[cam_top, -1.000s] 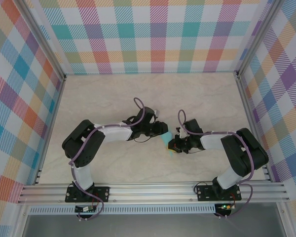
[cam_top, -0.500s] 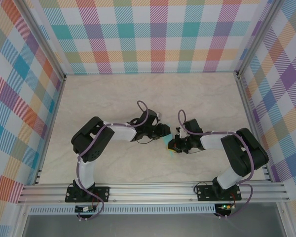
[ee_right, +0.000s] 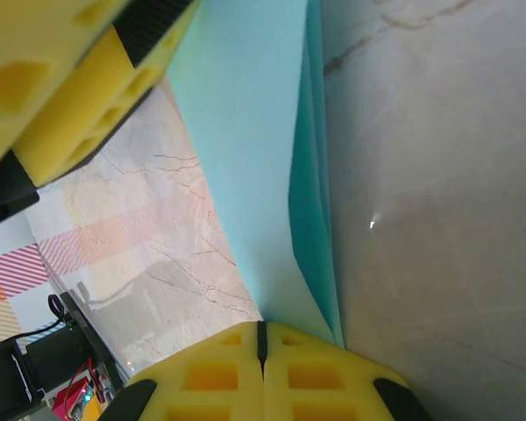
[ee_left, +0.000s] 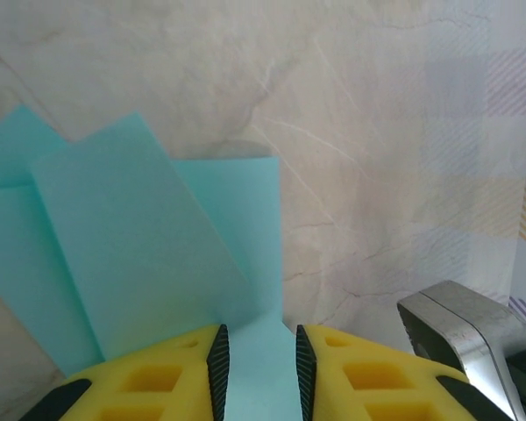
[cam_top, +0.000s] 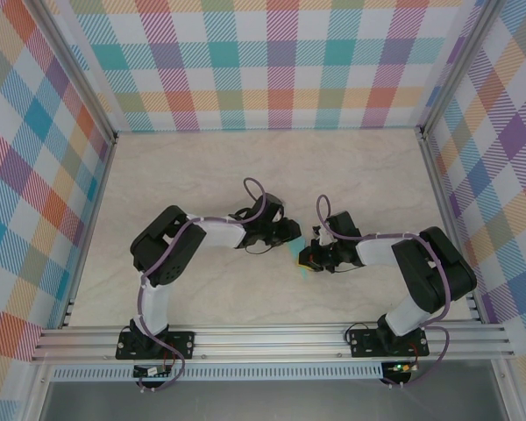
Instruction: Fold a paper plane with a square sheet of paper (pick it up from the middle)
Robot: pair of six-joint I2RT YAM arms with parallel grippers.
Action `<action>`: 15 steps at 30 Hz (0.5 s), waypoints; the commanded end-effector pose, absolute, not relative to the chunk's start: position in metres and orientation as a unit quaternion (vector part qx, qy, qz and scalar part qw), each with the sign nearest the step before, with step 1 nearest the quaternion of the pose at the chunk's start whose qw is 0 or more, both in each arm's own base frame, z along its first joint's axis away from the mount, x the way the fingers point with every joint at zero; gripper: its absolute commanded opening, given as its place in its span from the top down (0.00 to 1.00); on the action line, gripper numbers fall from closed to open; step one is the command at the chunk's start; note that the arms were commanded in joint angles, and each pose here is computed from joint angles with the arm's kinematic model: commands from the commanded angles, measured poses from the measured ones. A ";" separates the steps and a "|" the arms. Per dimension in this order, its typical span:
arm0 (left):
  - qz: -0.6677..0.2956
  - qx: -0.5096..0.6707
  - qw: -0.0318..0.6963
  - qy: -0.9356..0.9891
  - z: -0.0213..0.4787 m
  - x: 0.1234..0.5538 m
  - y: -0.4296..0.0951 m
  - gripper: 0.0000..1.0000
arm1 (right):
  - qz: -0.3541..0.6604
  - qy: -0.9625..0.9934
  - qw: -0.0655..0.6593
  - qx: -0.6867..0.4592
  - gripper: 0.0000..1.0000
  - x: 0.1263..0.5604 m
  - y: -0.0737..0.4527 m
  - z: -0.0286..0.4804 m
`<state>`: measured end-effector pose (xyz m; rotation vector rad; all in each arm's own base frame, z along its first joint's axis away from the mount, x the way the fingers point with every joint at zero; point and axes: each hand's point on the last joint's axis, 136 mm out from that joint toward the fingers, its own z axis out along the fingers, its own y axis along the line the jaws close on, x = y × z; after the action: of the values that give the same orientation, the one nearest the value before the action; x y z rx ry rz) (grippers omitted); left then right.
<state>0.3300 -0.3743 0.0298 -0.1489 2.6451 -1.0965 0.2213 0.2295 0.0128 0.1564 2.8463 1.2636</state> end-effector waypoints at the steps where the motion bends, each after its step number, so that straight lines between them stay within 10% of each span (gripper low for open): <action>1: -0.285 -0.116 0.160 0.938 0.005 0.351 -0.321 0.72 | 0.330 0.939 -0.052 0.079 1.00 0.184 0.202 -0.027; 15: -0.259 -0.130 0.172 0.941 0.033 0.388 -0.294 0.72 | 0.357 0.930 -0.059 0.055 1.00 0.185 0.211 -0.018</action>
<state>0.3757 -0.3177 0.0292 -0.3580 2.6698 -0.8613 0.2202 0.2301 0.0131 0.1040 2.8393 1.2720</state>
